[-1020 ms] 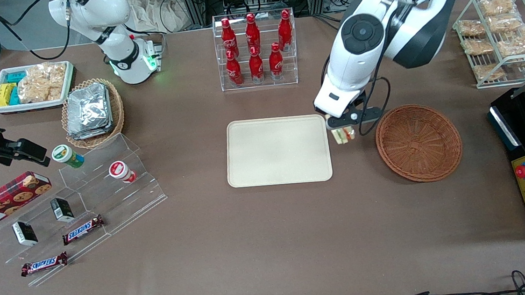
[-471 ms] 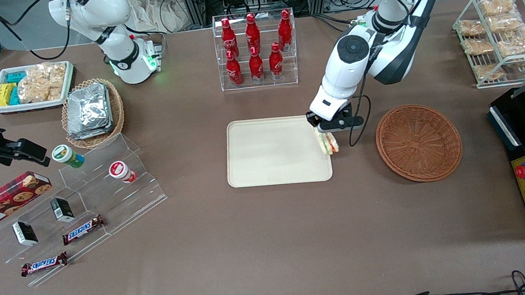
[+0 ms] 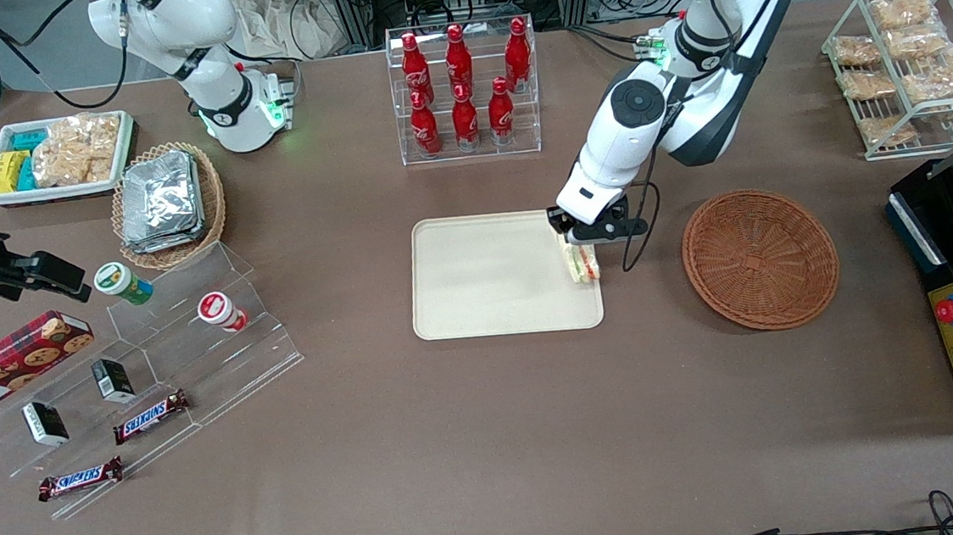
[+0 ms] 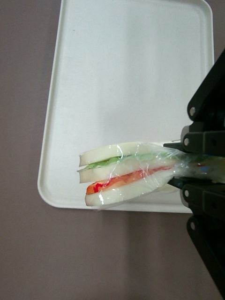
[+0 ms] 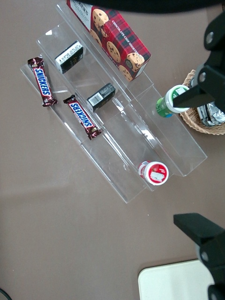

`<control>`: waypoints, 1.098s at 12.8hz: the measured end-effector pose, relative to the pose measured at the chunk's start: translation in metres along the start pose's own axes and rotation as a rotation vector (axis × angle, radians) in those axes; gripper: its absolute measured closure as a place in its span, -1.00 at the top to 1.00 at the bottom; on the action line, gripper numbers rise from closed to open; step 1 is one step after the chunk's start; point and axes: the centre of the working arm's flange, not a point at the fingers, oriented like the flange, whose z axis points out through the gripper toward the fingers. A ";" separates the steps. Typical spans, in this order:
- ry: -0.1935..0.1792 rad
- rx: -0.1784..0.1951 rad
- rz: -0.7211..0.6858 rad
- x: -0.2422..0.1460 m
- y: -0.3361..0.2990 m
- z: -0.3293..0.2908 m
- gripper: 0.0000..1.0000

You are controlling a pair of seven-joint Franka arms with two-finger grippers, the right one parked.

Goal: Place sandwich from basket to tray
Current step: 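Lower the sandwich onto the tray and open the left gripper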

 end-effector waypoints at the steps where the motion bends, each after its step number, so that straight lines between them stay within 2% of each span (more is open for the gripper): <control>1: -0.009 -0.010 0.002 -0.001 0.001 0.007 -0.53; 4: -0.016 -0.024 0.019 -0.005 0.000 0.021 -0.34; 5: -0.017 -0.025 0.022 -0.005 -0.001 0.024 -0.33; 7: -0.017 -0.019 0.036 -0.006 -0.002 0.026 0.03; 11: -0.014 -0.016 0.036 -0.004 -0.003 0.026 0.92; 12: -0.012 -0.016 0.028 -0.004 -0.004 0.025 1.00; 14: -0.004 -0.013 0.007 -0.002 -0.004 0.021 1.00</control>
